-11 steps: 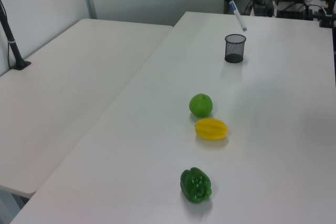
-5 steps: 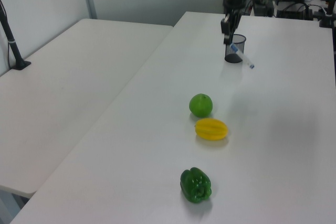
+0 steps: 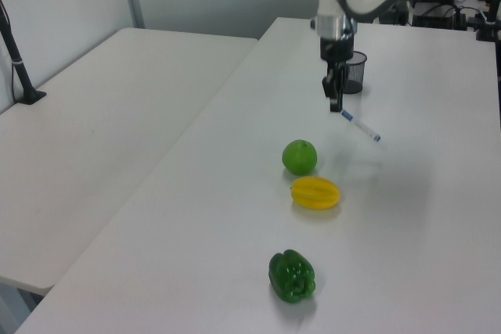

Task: Take marker pen
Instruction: 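Carry the marker toward the green apple and lower it to the table, then open the gripper to release the marker and raise away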

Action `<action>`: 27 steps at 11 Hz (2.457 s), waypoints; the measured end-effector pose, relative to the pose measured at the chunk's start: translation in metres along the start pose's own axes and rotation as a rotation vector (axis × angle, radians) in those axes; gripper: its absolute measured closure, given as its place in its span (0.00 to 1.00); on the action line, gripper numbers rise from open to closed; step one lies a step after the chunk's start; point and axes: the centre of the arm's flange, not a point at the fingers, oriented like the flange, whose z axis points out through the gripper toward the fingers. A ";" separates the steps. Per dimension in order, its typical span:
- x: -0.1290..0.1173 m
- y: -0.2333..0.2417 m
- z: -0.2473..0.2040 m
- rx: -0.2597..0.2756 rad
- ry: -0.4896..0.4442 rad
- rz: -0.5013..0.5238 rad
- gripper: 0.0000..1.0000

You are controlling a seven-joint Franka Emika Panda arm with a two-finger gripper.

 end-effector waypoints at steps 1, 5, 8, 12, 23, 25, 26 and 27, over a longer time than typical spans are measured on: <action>0.003 -0.006 0.018 -0.003 -0.026 -0.009 0.81; 0.016 -0.014 0.056 -0.011 -0.016 -0.023 0.81; 0.021 -0.028 0.073 -0.044 -0.007 -0.064 0.78; 0.021 -0.033 0.081 -0.072 -0.008 -0.091 0.40; -0.009 -0.030 -0.067 -0.101 0.106 -0.025 0.00; -0.041 -0.020 -0.122 -0.099 0.099 0.022 0.00; -0.062 -0.018 -0.149 -0.097 0.091 0.044 0.00; -0.074 -0.018 -0.164 -0.096 0.086 0.065 0.00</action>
